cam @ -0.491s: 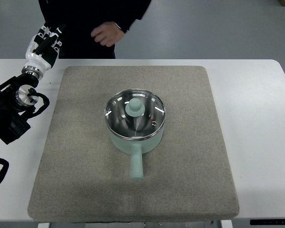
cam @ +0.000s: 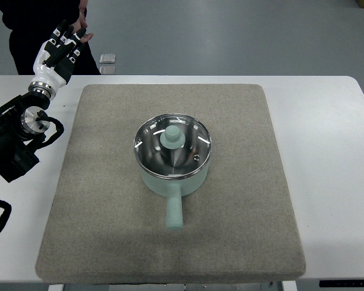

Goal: Place lid left of pot with left hand
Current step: 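Raise the left hand up from its rest pose beside the mat, then swing the left hand over the pot and lower it toward the lid knob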

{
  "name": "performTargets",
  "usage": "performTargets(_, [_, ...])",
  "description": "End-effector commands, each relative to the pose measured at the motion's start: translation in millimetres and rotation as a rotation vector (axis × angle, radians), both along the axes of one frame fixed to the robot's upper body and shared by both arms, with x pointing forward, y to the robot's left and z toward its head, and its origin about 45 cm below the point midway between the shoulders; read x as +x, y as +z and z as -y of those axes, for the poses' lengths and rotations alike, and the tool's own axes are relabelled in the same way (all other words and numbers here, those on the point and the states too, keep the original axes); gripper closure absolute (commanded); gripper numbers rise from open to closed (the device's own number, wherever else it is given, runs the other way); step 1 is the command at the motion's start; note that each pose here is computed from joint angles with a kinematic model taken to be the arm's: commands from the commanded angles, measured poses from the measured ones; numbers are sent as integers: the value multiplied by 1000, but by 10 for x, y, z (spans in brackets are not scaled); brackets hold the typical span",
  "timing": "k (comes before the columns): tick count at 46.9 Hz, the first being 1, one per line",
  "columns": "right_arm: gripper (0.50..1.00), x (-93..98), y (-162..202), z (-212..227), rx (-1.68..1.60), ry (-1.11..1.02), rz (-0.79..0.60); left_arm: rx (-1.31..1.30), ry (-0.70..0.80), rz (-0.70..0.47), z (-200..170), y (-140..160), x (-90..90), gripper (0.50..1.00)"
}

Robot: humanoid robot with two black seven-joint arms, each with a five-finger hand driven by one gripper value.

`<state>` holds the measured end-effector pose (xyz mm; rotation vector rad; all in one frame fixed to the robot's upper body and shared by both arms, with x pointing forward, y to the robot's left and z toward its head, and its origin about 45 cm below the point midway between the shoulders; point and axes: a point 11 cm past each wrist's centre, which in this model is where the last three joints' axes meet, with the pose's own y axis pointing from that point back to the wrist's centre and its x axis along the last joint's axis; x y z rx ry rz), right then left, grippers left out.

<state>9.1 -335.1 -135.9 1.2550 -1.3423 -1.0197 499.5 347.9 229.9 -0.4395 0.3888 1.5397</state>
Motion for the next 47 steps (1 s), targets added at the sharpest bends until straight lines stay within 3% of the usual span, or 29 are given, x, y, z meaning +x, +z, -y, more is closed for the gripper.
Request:
performTargets(1, [576,2,0,0,0,0,0,19,-8,-4,18,29,19,504])
performTargets(22, [576,1,0,0,0,2,0,567,-285,30,520,548,277,504])
performTargets(32, [576,-8,0,0,0,0,-1,727,-365,53,582,742,322,504])
performTargets(47, [576,-7,0,0,0,0,-1,1066,-656,73,905,855,284,506])
